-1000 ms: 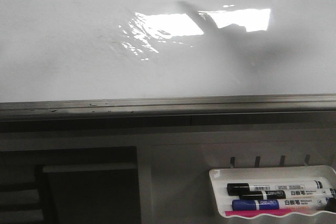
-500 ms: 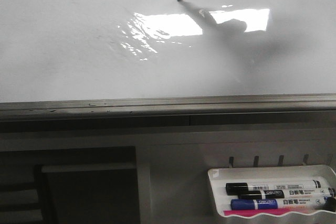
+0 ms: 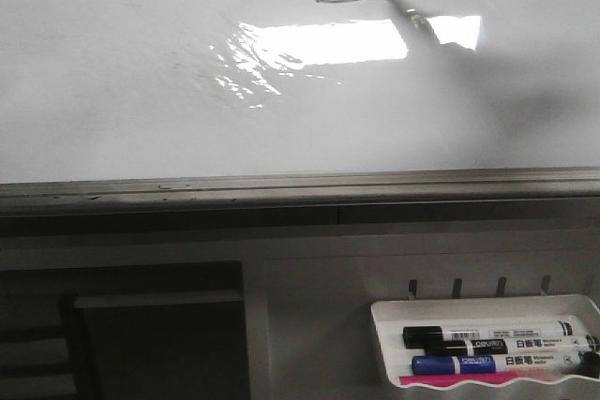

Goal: Write number 7 on whiteboard

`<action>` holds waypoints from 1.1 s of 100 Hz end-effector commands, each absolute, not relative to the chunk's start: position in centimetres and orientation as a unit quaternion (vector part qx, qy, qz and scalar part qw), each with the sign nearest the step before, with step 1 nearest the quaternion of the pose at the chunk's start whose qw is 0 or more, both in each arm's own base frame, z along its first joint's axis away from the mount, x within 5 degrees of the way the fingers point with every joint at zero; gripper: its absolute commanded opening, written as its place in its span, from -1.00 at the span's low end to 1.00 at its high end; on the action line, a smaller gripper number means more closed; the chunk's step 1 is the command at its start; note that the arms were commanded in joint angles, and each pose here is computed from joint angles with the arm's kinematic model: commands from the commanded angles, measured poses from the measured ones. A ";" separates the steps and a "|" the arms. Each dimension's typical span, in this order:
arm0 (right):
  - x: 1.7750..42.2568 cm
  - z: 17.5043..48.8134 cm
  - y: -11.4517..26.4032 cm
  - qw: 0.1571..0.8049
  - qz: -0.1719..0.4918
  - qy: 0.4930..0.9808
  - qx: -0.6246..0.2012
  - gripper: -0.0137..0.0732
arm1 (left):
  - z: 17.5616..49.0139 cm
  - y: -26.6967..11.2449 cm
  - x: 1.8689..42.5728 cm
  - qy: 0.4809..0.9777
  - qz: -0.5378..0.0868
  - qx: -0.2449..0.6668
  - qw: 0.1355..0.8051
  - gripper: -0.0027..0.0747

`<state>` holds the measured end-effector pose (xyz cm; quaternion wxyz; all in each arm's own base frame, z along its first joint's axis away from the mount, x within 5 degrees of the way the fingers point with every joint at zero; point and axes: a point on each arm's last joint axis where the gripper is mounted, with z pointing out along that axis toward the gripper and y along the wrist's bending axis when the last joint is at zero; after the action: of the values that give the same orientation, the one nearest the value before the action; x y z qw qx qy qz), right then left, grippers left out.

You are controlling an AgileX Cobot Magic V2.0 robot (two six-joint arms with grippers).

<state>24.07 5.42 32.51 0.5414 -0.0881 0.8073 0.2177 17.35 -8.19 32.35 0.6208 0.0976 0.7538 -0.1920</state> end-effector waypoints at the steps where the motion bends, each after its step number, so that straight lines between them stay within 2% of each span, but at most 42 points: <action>1: 24.1 33.6 4.8 0.563 0.205 0.797 -0.079 -0.83 | 34.2 -7.8 17.4 0.720 -0.196 0.076 0.662 0.29; 12: 23.8 33.2 5.4 0.546 0.229 0.800 -0.098 -0.83 | 34.2 -7.8 17.4 0.720 -0.196 0.076 0.662 0.29; 36: 22.5 29.1 6.3 0.475 0.262 0.832 -0.112 -0.83 | 34.2 -7.8 17.4 0.720 -0.196 0.076 0.662 0.29; 44: 21.9 28.7 6.9 0.456 0.284 0.833 -0.136 -0.83 | 34.2 -7.8 17.4 0.720 -0.196 0.076 0.662 0.29; 58: 20.3 30.1 7.8 0.444 0.327 0.812 -0.192 -0.83 | 34.2 -7.9 17.4 0.720 -0.197 0.077 0.661 0.29; 68: 19.9 31.1 7.9 0.444 0.341 0.807 -0.189 -0.83 | 34.2 -8.4 17.1 0.717 -0.202 0.094 0.660 0.29; 90: 20.5 33.8 8.0 0.430 0.339 0.811 -0.207 -0.83 | 34.2 -11.9 15.0 0.683 -0.218 0.235 0.656 0.29; 110: 20.9 35.9 8.8 0.393 0.346 0.804 -0.282 -0.83 | 33.3 -15.0 13.7 0.659 -0.232 0.333 0.633 0.29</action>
<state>20.92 8.33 33.96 0.3874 -0.2626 0.8208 0.3274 13.95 -13.77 31.99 0.6061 0.3184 0.6958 -0.2171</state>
